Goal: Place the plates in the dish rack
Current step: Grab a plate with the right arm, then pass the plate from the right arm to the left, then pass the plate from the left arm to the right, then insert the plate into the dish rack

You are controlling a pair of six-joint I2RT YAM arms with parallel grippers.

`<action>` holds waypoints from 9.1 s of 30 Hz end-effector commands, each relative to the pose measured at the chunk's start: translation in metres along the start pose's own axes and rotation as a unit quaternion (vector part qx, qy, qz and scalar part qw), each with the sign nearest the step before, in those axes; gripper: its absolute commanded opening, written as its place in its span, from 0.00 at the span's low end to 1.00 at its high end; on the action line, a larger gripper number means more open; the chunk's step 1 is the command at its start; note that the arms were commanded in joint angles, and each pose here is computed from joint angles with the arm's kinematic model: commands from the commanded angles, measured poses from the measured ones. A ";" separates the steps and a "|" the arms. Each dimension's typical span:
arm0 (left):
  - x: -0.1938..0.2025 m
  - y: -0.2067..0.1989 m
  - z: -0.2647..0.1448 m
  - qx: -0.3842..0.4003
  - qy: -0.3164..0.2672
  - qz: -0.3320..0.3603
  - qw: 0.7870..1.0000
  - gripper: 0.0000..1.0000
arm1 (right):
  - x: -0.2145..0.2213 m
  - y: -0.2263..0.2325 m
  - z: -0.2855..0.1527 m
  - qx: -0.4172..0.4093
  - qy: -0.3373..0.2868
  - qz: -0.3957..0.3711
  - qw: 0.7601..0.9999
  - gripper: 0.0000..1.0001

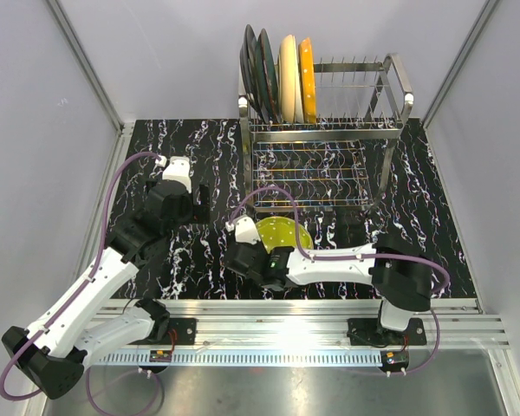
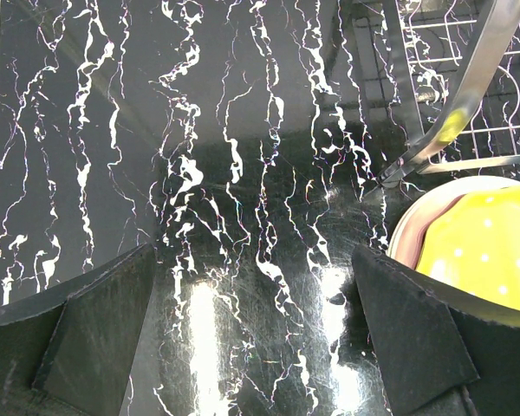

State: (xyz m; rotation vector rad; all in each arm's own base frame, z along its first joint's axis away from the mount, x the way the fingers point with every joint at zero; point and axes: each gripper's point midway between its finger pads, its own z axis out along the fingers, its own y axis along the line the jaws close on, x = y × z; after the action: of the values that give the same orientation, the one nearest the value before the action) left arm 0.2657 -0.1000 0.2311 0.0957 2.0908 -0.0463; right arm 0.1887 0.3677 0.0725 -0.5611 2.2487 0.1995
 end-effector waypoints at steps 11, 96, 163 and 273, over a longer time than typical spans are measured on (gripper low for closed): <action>-0.011 -0.005 0.000 0.010 -0.019 -0.014 1.000 0.99 | -0.006 0.012 0.001 0.003 -0.018 0.010 1.000 0.20; 0.093 -0.173 0.027 0.351 0.230 -0.211 0.883 0.86 | -0.061 0.006 -0.078 -0.117 -0.201 0.080 0.969 0.00; 0.052 -0.170 0.009 0.343 0.212 -0.186 0.896 0.16 | -0.009 -0.002 -0.091 0.033 -0.158 -0.061 0.985 0.97; -0.079 -0.049 -0.062 0.184 -0.064 -0.050 0.980 0.99 | -0.118 -0.067 -0.169 -0.007 -0.250 0.070 0.966 0.00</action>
State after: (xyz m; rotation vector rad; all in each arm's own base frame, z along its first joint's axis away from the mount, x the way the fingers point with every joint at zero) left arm 0.2319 -0.1793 0.3362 0.2823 1.9860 -0.6853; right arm 0.1672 0.2924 0.2188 -0.4434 1.8912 0.2299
